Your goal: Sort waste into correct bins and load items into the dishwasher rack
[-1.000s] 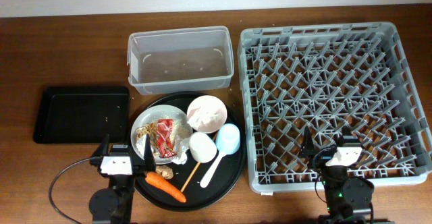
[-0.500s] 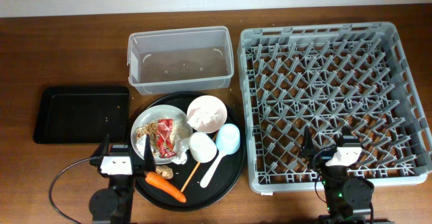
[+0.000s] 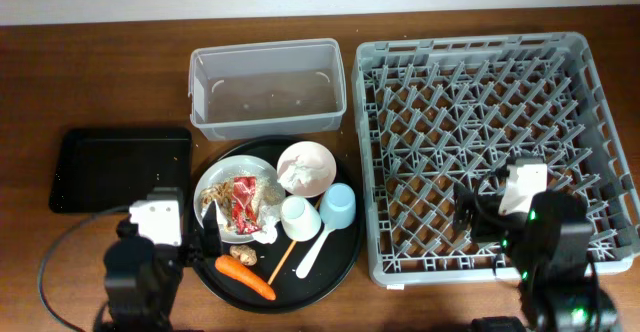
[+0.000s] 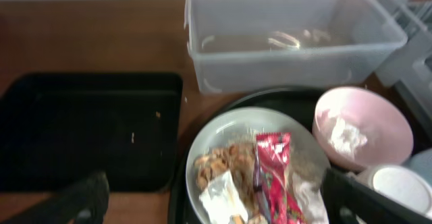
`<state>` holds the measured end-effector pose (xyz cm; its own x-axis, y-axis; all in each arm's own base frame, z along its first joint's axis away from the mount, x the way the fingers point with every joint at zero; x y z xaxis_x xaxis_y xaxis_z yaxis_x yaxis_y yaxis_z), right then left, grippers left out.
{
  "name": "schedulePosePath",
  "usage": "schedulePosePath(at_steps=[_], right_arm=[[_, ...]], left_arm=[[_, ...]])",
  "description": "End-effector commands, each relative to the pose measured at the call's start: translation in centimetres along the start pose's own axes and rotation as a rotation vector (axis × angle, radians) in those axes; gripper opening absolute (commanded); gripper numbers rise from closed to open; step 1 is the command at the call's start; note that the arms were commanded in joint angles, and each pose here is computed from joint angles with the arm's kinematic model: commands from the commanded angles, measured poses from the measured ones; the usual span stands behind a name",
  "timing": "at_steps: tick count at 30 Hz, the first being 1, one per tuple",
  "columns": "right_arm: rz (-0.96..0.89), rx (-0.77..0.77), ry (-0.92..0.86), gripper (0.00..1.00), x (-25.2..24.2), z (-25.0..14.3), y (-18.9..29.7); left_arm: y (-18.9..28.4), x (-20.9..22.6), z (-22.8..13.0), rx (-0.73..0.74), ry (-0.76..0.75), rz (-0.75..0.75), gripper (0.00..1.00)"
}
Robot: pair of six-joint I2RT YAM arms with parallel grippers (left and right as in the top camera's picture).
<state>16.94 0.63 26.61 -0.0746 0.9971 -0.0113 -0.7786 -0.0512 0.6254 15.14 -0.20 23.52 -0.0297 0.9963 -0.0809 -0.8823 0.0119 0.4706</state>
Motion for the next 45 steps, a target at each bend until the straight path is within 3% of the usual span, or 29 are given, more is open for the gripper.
schedulePosePath(at_steps=[1,4,7,10,16,22,33,37,41,45], right_arm=[[0.033,0.132,0.001,0.98,0.2,3.4,0.9],[0.103,0.183,0.017,0.98,0.6,5.6,0.8],[0.345,0.249,0.122,0.98,3.4,7.4,-0.5],[0.473,0.334,0.286,0.98,8.3,7.5,-1.6],[0.617,0.559,0.549,0.98,18.5,3.0,-5.4],[0.535,0.664,0.616,0.98,21.5,-0.2,-12.3],[0.426,0.656,0.656,1.0,21.6,-1.1,-15.1],[0.427,0.664,0.656,0.91,21.7,-1.3,-15.5],[0.419,0.668,0.631,0.73,21.7,-1.3,-15.4],[0.415,0.669,0.623,0.63,21.7,-1.2,-15.3]], left_arm=[[0.0,-0.5,3.2,0.203,0.01,0.005,0.99],[-0.9,-0.6,4.2,0.377,0.01,0.022,0.99],[-2.2,-0.5,3.3,0.508,0.011,0.035,0.99],[-2.2,-0.5,3.2,0.519,0.011,0.036,0.99],[-2.2,-0.5,3.1,0.525,0.011,0.037,0.99],[-2.2,-0.5,3.1,0.525,0.011,0.037,0.99],[-2.2,-0.5,3.1,0.525,0.011,0.037,0.99],[-2.2,-0.5,3.1,0.525,0.011,0.037,0.99],[-2.2,-0.5,3.1,0.525,0.011,0.037,0.99],[-2.2,-0.5,3.1,0.525,0.011,0.037,0.99]])
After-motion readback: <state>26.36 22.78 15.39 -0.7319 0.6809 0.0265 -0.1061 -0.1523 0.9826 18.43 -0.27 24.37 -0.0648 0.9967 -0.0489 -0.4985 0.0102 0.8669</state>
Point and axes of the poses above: each gripper's point midway between its finger pads, its own y axis back along the fingers, its own x axis along the line the jaws close on, z = x × y, the point moved 9 cm from there along y, back along the fingers, and after that the axes turned 5 degrees about y, right-handed, at the moved point
